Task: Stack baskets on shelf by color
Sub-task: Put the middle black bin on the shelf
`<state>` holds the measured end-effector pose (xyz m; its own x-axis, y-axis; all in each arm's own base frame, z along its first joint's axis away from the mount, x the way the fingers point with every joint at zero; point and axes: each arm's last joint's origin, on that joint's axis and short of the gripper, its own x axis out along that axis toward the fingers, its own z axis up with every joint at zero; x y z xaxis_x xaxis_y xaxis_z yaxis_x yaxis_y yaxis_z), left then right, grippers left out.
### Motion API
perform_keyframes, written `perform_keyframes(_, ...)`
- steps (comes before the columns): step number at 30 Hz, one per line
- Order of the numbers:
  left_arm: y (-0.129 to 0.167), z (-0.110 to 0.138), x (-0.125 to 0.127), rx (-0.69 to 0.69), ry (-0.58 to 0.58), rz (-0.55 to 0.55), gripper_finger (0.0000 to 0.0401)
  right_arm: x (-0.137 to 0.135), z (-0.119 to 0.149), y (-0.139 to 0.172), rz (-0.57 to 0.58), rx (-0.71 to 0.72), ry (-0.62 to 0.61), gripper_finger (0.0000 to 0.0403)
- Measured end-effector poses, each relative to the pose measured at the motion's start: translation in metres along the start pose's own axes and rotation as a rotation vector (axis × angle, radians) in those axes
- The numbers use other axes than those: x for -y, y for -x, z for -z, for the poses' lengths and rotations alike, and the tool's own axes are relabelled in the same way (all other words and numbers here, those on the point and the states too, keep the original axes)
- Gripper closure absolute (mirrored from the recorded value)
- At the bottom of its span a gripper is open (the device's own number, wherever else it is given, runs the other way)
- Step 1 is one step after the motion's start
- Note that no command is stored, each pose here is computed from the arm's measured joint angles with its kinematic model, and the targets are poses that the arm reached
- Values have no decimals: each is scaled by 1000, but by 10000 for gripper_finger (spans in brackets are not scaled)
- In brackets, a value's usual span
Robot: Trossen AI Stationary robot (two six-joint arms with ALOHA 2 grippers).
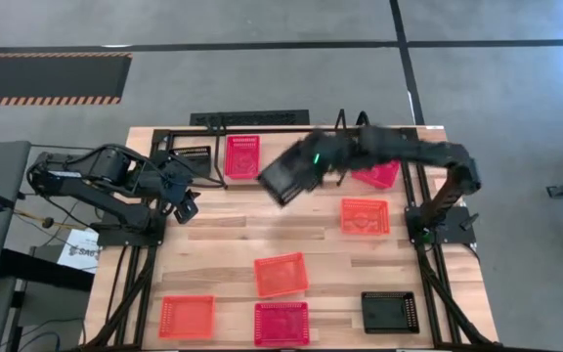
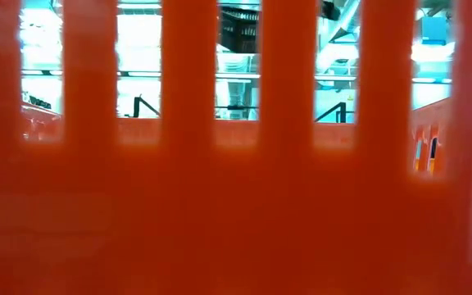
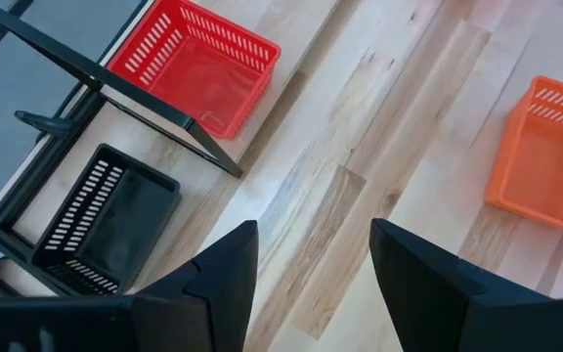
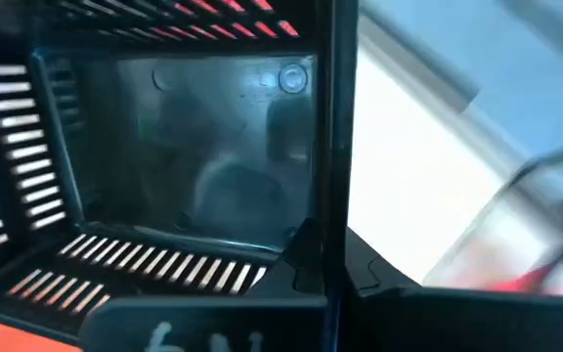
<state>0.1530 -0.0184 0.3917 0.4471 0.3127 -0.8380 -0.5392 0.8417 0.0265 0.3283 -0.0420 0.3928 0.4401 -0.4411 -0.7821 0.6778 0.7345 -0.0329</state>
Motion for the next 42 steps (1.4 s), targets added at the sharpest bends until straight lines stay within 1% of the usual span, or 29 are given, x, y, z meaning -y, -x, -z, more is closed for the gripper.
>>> perform_keyframes(4, 0, 0, 0, 0, 18, 0, 214, 43, -30, 6, -67, 28, 136, 400)
perform_keyframes(7, 0, 0, 0, 0, 33, 0, 214, 72, -48, -2, -168, 21, 261, 400)
perform_keyframes(10, 0, 0, 0, 0, 47, 0, 214, 95, -58, -24, -283, -8, 390, 400)
perform_keyframes(14, 0, 0, 0, 1, 72, -1, 214, 119, -64, -58, -409, -50, 469, 400)
perform_keyframes(16, 0, 0, 0, 2, 92, -2, 214, 125, -63, -76, -439, -94, 498, 400)
perform_keyframes(18, 0, 0, 0, 2, 114, -2, 214, 132, -60, -95, -440, -159, 526, 401)
perform_keyframes(22, 0, 0, 0, 7, 140, -7, 214, 137, -53, -132, -451, -278, 572, 401)
perform_keyframes(26, 0, -1, -1, 21, 151, -22, 214, 138, -44, -166, -382, -402, 654, 401)
perform_keyframes(31, 0, -2, 0, 31, 157, -13, 214, 139, -33, -200, -306, -541, 759, 401)
perform_keyframes(33, 0, -2, 0, 33, 158, -11, 214, 141, -31, -209, -287, -554, 773, 401)
perform_keyframes(38, 0, -3, 1, 41, 163, -3, 214, 147, -33, -223, -273, -525, 798, 401)
perform_keyframes(42, 0, -3, 1, 46, 166, 2, 214, 155, -33, -223, -266, -526, 783, 401)
